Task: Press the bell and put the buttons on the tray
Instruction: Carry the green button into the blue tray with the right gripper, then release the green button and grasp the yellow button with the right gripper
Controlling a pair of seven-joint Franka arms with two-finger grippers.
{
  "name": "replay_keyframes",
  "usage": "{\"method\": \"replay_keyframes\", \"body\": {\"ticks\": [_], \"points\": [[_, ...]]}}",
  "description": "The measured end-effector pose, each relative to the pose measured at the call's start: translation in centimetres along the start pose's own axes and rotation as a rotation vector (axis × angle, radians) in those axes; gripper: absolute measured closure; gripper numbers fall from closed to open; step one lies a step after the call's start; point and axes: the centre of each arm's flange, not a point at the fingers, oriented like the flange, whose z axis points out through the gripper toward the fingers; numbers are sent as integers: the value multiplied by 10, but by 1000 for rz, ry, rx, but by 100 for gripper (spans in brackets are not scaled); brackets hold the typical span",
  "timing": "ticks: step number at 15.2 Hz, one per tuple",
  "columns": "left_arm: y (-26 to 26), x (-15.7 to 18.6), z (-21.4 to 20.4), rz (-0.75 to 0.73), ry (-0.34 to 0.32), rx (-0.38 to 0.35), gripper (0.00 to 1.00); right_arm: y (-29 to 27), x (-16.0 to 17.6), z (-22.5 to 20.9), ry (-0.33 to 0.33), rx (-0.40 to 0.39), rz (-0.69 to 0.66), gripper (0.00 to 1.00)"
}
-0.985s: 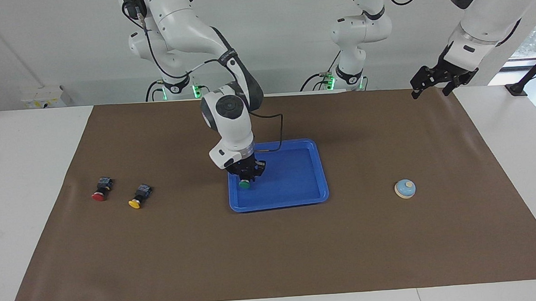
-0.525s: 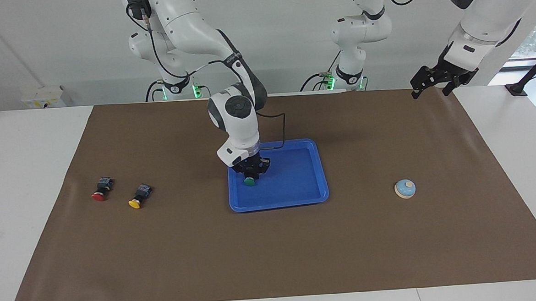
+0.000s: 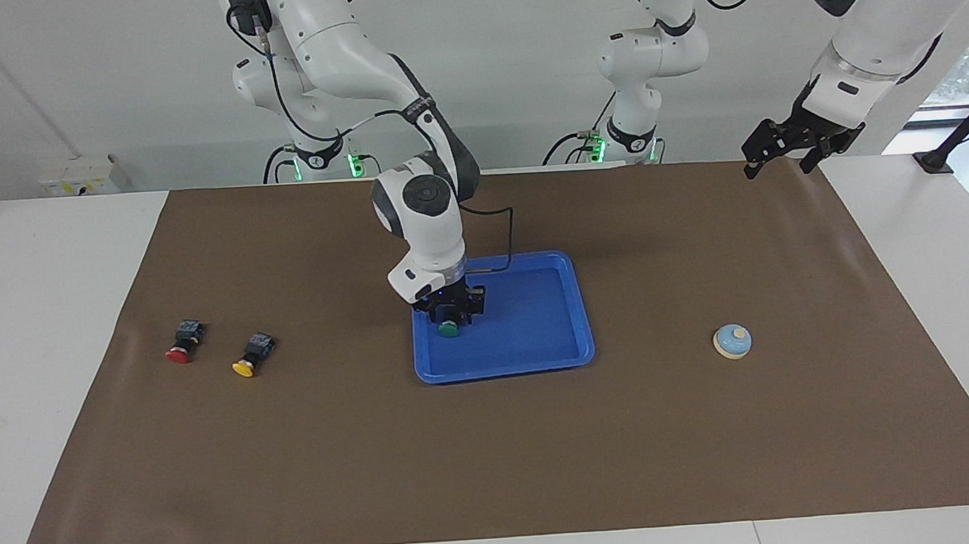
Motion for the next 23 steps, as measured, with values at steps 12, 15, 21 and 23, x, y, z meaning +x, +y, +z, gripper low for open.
{"method": "replay_keyframes", "body": {"ticks": [12,15,21,23], "points": [[0,0,0,0,0,0,0,197,90,-123,-40,-36,86,0],[0,0,0,0,0,0,0,254,102,-114,-59,-41,106,0],[0,0,0,0,0,0,0,321,91,-61,-33,-62,180,0],[0,0,0,0,0,0,0,341,88,-50,-47,-65,212,0]]}}
